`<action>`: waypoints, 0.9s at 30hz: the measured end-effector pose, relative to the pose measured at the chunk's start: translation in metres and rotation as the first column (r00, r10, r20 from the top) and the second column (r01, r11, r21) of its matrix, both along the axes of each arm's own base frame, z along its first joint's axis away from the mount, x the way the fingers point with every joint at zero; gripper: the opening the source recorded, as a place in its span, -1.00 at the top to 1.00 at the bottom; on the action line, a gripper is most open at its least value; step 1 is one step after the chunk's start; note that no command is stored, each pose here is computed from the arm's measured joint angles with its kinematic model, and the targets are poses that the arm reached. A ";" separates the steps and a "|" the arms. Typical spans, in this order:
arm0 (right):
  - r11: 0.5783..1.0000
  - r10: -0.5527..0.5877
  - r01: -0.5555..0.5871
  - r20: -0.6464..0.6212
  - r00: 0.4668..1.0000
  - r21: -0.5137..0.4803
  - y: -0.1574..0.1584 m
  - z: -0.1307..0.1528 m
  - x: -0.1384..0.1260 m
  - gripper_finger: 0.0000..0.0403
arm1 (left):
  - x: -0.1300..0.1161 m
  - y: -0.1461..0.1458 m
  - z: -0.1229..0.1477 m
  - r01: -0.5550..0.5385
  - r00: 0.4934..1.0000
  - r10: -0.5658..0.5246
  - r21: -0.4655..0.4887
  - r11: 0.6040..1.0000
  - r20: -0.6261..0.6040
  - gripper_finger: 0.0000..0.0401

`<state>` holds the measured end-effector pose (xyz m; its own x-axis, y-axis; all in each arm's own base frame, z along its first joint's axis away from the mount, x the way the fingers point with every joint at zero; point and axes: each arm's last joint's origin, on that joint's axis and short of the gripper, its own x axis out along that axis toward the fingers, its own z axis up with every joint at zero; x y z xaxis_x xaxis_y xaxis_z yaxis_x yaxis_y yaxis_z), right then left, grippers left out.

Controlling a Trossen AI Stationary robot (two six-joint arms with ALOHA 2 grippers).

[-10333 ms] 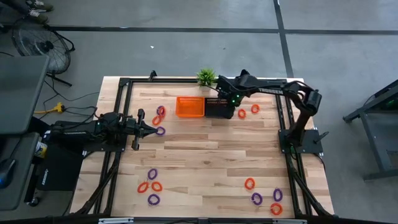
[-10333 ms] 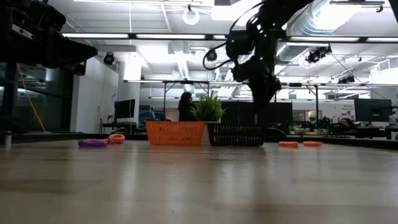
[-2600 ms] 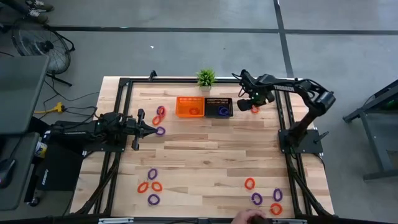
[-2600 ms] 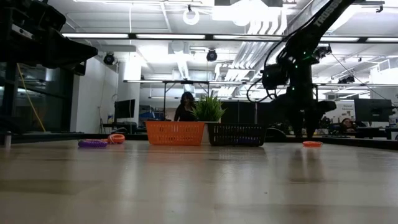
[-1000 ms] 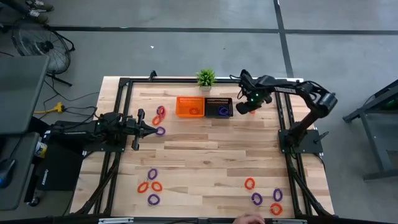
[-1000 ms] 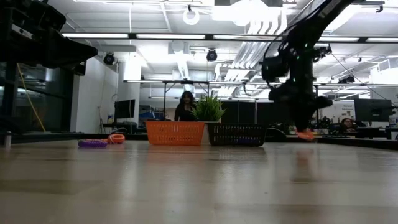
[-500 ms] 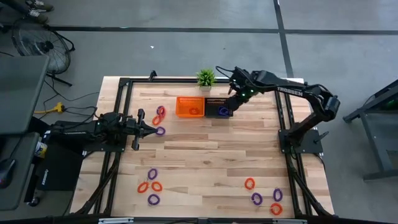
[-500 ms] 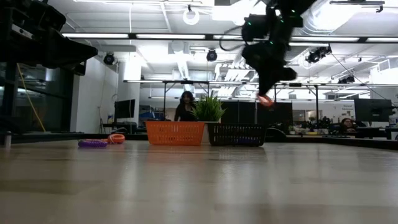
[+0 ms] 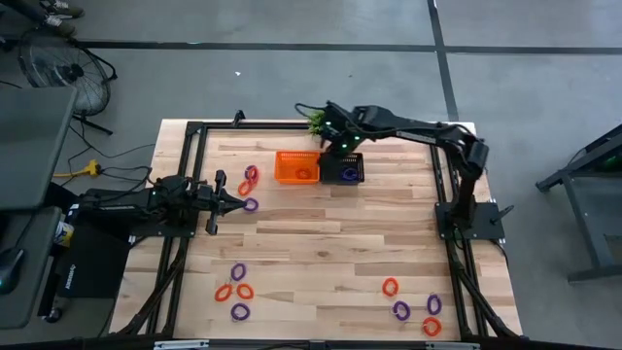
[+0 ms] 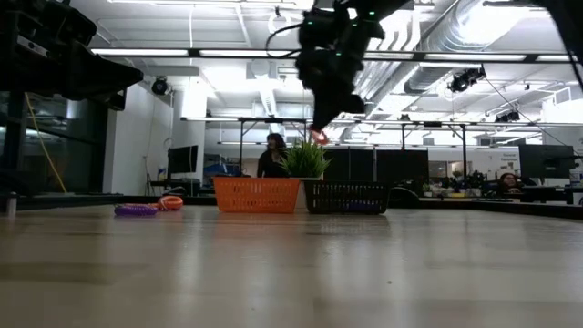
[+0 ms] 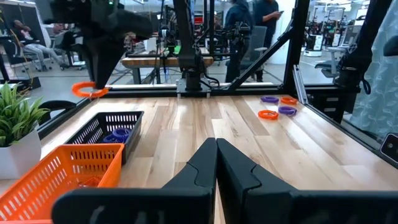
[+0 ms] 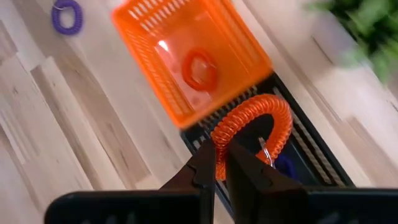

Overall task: Sort spring keychains into baskets
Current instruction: Put the orange spring keychain into the orange basket

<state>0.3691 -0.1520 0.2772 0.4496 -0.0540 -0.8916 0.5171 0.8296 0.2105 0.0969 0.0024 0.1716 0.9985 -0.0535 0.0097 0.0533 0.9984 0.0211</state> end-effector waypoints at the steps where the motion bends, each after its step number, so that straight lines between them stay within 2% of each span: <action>1: 1.000 0.015 -0.015 0.001 1.000 -0.003 0.000 -0.001 0.007 0.91 | 0.000 0.000 0.000 0.000 1.000 0.000 0.000 1.000 0.000 1.00; 7: 0.997 0.074 -0.074 0.012 0.997 -0.023 0.001 -0.009 0.038 0.91 | 0.000 0.000 0.000 0.000 1.000 0.000 0.000 1.000 0.000 1.00; 13: 0.993 0.113 -0.113 0.009 0.994 -0.033 0.003 -0.023 0.057 0.91 | 0.000 0.000 0.000 0.000 1.000 0.000 0.000 1.000 0.000 1.00; 22: 0.990 0.135 -0.136 -0.024 0.991 -0.036 0.003 -0.043 0.065 0.91 | 0.000 0.000 0.000 0.000 1.000 0.000 0.000 1.000 0.000 1.00; 27: 0.977 0.194 -0.197 -0.038 0.980 -0.078 0.003 -0.043 0.065 0.91 | 0.000 0.000 0.000 0.000 1.000 0.000 0.000 1.000 0.000 1.00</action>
<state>0.4340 -0.1494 0.2339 0.4320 -0.0397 -0.9010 0.3481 0.9290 0.1259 0.0969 0.0024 0.1716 0.9985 -0.0534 0.0099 0.0532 0.9984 0.0208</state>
